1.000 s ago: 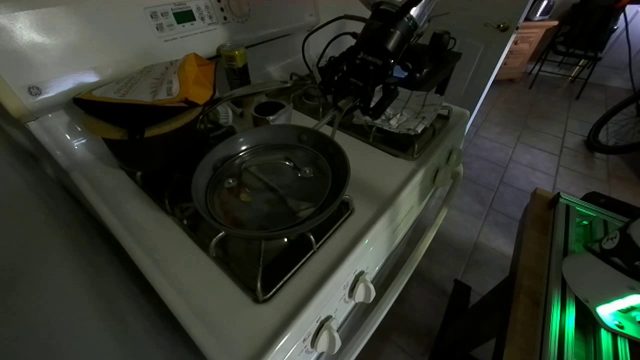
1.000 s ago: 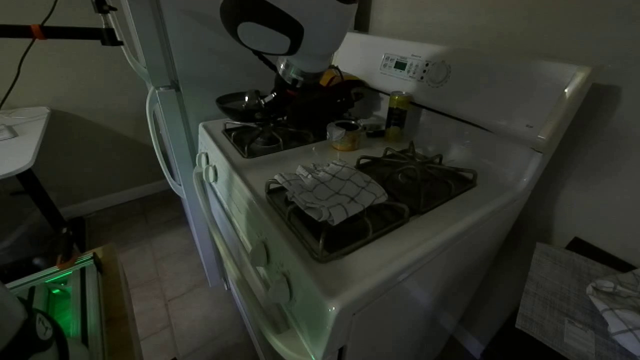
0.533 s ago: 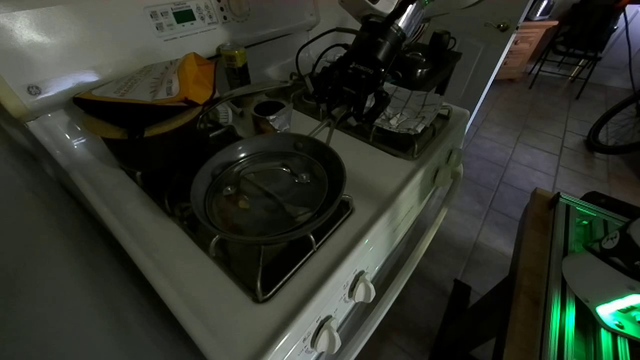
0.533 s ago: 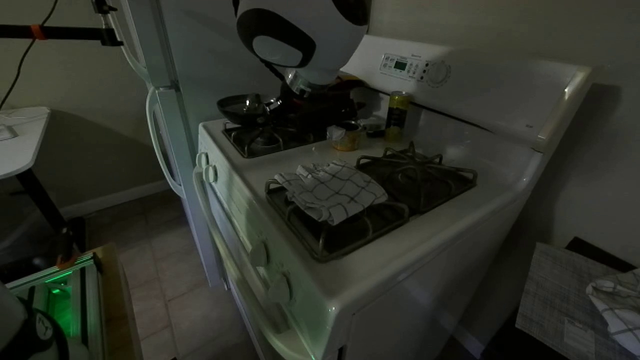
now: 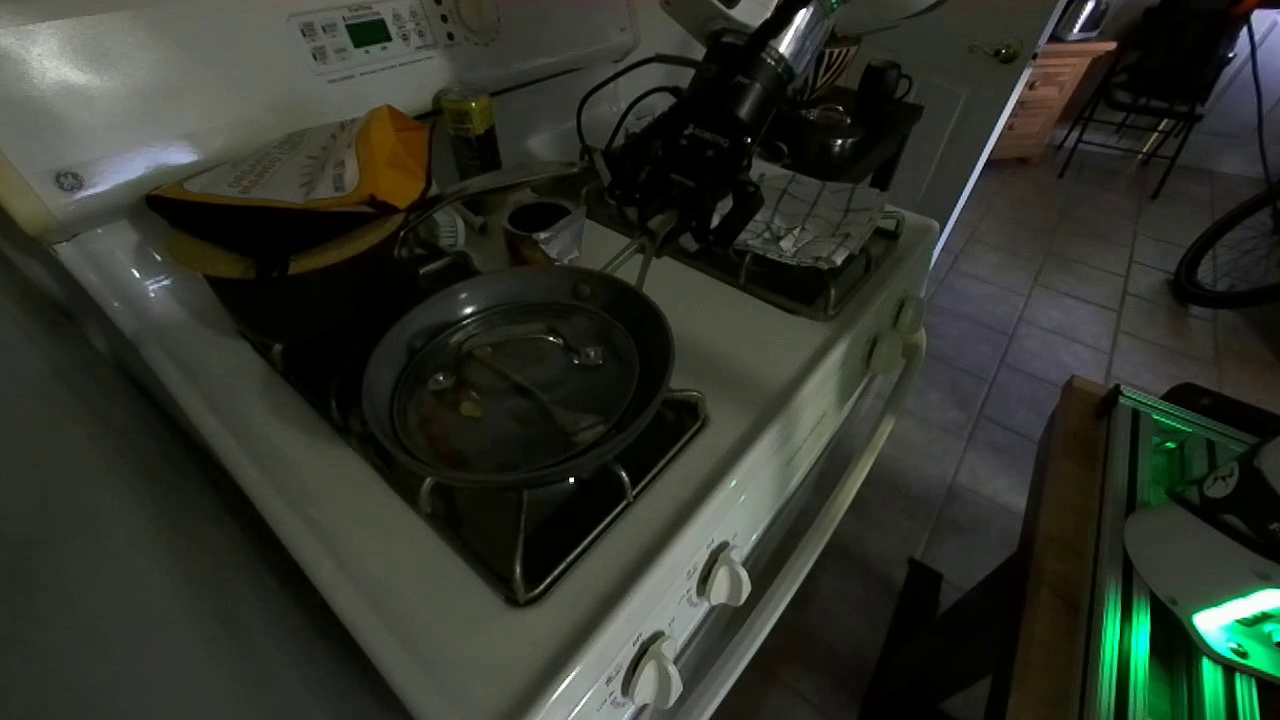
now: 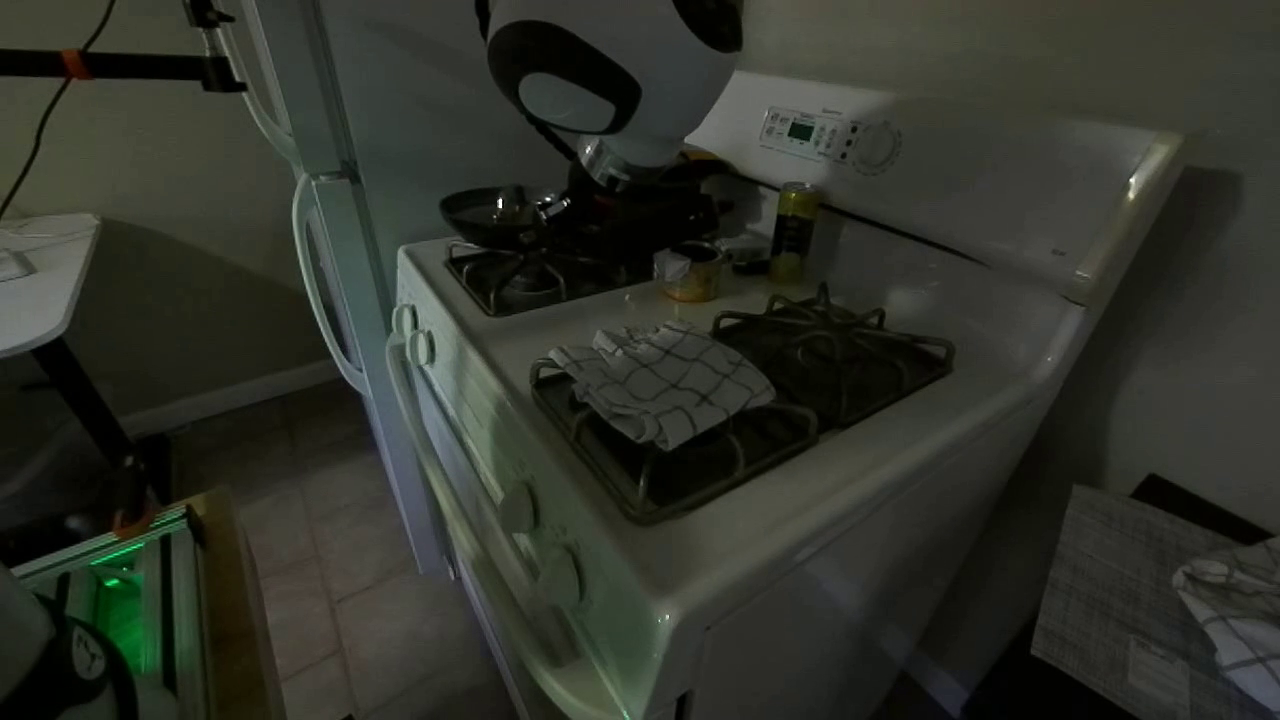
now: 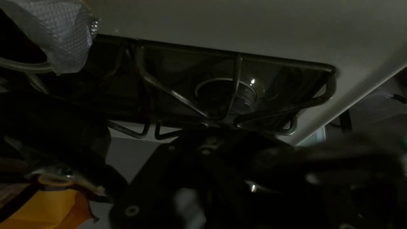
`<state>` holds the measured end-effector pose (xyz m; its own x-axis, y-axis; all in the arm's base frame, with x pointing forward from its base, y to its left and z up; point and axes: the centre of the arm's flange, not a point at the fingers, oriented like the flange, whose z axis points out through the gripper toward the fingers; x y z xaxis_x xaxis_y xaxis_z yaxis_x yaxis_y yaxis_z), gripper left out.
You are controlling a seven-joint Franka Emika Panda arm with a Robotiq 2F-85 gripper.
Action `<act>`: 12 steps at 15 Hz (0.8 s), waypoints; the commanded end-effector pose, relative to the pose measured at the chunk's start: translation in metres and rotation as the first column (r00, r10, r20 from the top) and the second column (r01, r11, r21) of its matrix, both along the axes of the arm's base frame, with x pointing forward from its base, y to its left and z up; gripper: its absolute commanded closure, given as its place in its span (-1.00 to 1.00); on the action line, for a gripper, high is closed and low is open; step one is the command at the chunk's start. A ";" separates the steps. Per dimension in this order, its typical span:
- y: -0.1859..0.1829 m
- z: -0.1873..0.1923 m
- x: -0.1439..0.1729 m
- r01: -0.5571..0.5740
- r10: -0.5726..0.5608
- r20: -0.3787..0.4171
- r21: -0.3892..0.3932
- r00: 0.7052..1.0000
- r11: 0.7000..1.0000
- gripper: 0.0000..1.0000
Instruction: Move the pan to the front left plate on the stove.
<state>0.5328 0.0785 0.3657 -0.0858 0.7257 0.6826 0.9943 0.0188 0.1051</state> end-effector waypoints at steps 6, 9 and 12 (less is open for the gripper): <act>0.010 0.013 0.007 0.004 -0.004 0.012 0.017 1.000 1.000 0.95; 0.011 0.010 0.009 0.014 -0.014 0.010 0.005 1.000 1.000 0.95; 0.012 0.005 0.011 0.021 -0.021 0.000 -0.020 1.000 1.000 0.95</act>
<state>0.5354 0.0850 0.3552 -0.0834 0.7436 0.6634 0.9946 0.0210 0.1016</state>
